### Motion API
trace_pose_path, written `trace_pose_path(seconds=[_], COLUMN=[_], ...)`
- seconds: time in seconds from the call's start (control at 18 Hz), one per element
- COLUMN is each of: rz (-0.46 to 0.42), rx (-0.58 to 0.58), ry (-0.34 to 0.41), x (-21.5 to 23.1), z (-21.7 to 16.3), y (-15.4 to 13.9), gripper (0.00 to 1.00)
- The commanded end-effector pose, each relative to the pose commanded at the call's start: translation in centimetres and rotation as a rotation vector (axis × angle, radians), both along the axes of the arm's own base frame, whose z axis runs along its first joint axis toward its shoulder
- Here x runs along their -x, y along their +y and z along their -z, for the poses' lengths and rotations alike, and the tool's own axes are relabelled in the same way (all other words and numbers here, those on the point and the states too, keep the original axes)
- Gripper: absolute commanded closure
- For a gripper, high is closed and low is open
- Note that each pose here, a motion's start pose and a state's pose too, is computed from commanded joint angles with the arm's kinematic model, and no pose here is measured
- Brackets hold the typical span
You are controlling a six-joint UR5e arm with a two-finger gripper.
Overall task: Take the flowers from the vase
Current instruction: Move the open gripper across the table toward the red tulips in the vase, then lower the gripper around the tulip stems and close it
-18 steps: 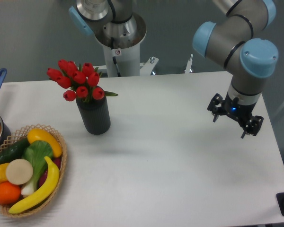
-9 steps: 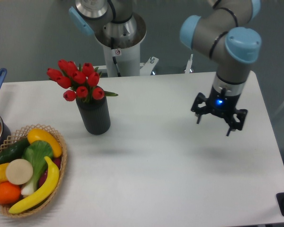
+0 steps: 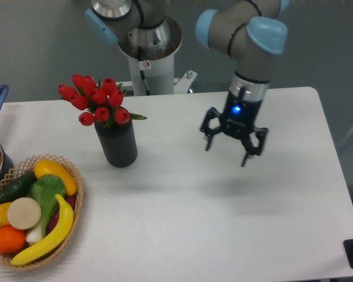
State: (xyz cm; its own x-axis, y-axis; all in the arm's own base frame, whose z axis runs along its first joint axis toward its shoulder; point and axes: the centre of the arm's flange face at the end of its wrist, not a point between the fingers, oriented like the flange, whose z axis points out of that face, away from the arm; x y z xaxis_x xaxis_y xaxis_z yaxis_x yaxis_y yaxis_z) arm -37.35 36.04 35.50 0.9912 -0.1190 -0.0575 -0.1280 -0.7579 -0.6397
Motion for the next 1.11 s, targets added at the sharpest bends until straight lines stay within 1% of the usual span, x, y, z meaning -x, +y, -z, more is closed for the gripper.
trace_pose_path(seconds=[0.28, 0.56, 0.67, 0.72, 0.78, 0.89, 1.11], rz=[0.013, 0.024, 0.042, 0.059, 0.078, 0.089, 0.129], rx=[-0.008, -0.025, -0.071, -0.124, -0.175, -0.192, -0.186], ry=[0.033, 0.037, 0.024, 0.002, -0.031, -0.051, -0.083], x=[-7.0, -12.8, -14.4, -16.0, -18.1, -18.8, -20.0], z=[-0.5, 0.4, 0.2, 0.1, 0.9, 1.5, 2.6], y=[-3.1, -5.1, -5.0, -5.0, -5.4, -5.4, -4.6], gripper=[0.0, 0.0, 0.0, 0.0, 0.0, 0.0, 0.0])
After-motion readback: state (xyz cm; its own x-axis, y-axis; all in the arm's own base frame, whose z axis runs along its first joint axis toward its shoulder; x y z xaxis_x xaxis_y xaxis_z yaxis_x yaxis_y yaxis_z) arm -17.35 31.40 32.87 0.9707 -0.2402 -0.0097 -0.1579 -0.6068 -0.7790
